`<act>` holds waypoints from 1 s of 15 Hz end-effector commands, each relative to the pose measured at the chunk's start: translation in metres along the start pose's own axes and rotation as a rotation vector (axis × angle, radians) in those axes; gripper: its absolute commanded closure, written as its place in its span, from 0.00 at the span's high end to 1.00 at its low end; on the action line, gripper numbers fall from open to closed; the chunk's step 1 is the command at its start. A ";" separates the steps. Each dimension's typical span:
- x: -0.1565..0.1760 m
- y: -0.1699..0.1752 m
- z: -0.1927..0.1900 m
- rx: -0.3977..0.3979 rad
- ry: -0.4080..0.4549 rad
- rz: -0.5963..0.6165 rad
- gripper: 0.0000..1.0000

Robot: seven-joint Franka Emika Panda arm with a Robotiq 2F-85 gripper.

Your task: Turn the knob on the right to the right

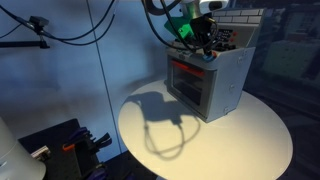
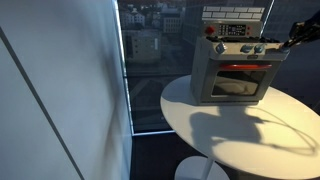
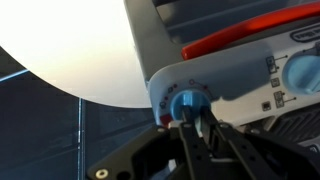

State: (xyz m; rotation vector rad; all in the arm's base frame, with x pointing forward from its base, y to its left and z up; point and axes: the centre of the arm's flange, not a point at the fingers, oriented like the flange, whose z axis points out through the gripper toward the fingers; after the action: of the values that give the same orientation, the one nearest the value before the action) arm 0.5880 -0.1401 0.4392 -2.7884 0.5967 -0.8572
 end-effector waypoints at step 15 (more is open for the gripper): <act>0.008 0.006 -0.012 0.104 -0.044 0.259 0.06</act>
State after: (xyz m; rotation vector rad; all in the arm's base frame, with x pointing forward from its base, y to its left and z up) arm 0.5849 -0.1491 0.4385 -2.6504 0.7835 -0.7941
